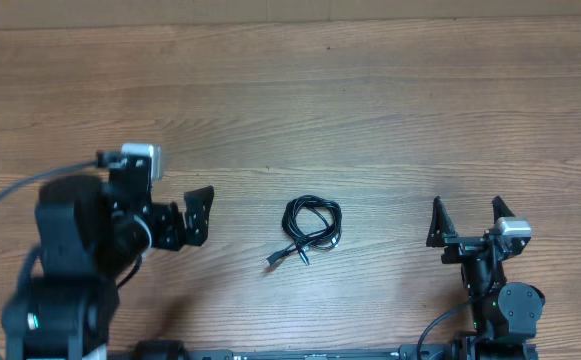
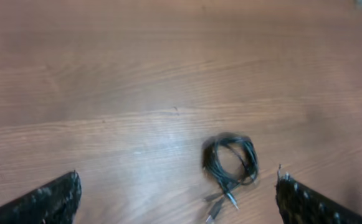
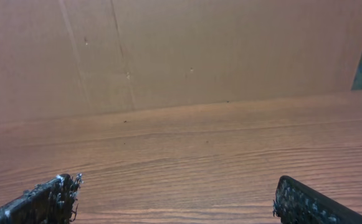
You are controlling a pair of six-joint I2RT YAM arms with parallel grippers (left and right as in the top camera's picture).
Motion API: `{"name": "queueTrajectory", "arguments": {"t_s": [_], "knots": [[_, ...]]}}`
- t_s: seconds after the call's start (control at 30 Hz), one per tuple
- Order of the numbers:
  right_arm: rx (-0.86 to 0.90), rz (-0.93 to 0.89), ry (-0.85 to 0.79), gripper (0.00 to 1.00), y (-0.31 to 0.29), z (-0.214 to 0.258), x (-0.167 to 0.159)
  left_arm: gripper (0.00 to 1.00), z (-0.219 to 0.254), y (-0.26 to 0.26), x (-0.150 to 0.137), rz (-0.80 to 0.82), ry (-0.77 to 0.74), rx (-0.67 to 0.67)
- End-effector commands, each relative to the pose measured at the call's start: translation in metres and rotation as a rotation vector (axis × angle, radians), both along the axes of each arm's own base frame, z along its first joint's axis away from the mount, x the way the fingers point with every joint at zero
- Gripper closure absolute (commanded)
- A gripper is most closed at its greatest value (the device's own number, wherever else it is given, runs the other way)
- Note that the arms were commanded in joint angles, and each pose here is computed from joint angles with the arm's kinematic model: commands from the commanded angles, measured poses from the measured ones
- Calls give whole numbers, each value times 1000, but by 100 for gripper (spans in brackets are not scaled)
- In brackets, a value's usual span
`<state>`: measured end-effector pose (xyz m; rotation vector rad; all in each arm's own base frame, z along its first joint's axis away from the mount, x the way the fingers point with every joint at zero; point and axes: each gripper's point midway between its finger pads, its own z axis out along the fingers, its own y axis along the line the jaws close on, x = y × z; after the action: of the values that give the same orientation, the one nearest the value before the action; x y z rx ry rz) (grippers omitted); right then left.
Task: Untangle cables
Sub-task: 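Move the left gripper over the black cable coil and descend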
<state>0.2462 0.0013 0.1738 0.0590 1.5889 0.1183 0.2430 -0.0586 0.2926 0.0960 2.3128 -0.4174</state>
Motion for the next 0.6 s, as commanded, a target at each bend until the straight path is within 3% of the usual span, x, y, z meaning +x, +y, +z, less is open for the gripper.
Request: {"name": "queueTrajectory", "arguments": {"t_s": [0.0,0.13,0.3,0.43,0.57], "knots": [[4,6,-2,0,2,-2,0,0,14,-23,5,-76,83,-111],[4,6,-2,0,2,-2,0,1,4,-47,18,-125,213,-278],[4,6,-2,0,2,-2,0,0,-27,-48,47,-73,340,-309],[4,6,-2,0,2,-2,0,1,-60,-52,49,-33,486,-276],[4,6,-2,0,2,-2,0,14,-98,-54,45,76,617,-133]]}}
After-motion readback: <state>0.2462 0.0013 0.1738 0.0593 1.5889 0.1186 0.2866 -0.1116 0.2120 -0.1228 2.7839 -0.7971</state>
